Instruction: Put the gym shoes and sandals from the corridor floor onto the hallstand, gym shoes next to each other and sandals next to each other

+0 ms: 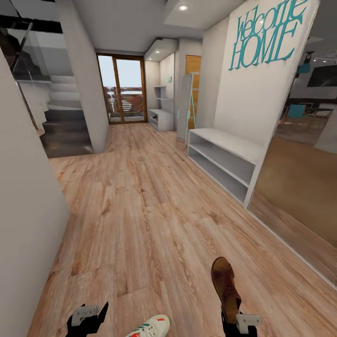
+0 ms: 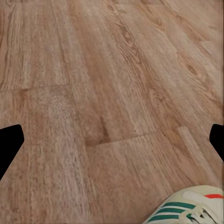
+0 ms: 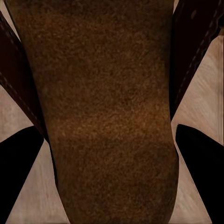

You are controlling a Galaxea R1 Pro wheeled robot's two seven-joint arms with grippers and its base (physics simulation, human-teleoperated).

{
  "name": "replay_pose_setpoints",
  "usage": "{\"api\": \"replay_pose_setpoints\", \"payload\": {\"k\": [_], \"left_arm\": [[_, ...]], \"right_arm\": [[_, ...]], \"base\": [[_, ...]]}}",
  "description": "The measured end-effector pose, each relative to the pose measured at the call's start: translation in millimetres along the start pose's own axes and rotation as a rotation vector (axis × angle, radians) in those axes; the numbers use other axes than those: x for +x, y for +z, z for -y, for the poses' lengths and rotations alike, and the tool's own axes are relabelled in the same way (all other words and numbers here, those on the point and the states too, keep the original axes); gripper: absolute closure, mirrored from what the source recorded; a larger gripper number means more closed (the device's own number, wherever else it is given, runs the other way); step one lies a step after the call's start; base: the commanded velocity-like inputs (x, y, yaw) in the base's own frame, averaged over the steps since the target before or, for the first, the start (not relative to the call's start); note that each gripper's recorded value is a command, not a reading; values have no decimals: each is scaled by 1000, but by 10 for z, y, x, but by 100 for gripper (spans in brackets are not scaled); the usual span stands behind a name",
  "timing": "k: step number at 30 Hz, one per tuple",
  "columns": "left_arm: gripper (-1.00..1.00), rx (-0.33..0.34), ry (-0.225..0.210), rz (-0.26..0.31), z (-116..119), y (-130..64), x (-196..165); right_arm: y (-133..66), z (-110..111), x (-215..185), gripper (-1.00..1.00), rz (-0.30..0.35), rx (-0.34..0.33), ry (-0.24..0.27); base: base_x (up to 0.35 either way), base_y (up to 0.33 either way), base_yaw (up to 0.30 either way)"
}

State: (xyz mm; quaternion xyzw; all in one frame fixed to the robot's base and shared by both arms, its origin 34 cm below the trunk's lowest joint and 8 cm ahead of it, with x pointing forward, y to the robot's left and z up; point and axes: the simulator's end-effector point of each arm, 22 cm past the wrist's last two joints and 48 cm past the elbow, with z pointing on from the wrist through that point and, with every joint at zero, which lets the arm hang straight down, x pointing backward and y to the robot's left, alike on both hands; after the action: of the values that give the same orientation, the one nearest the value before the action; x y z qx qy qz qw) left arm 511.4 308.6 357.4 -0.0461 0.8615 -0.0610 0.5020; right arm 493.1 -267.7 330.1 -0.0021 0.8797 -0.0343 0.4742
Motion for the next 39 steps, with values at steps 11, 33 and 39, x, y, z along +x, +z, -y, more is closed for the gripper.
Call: {"api": "replay_pose_setpoints", "payload": {"k": [11, 33, 39], "left_arm": [[-100, -1, 0, 0, -4, -1, 0], [-100, -2, -2, 1, -9, -1, -2], [-100, -2, -1, 1, -7, -2, -1]], "right_arm": [[0, -5, 0, 100, 0, 0, 1], [-1, 2, 3, 100, -1, 0, 0], [0, -4, 0, 100, 0, 0, 1]], "base": [[-130, 0, -108], [-80, 50, -50], [0, 93, -83]]}}
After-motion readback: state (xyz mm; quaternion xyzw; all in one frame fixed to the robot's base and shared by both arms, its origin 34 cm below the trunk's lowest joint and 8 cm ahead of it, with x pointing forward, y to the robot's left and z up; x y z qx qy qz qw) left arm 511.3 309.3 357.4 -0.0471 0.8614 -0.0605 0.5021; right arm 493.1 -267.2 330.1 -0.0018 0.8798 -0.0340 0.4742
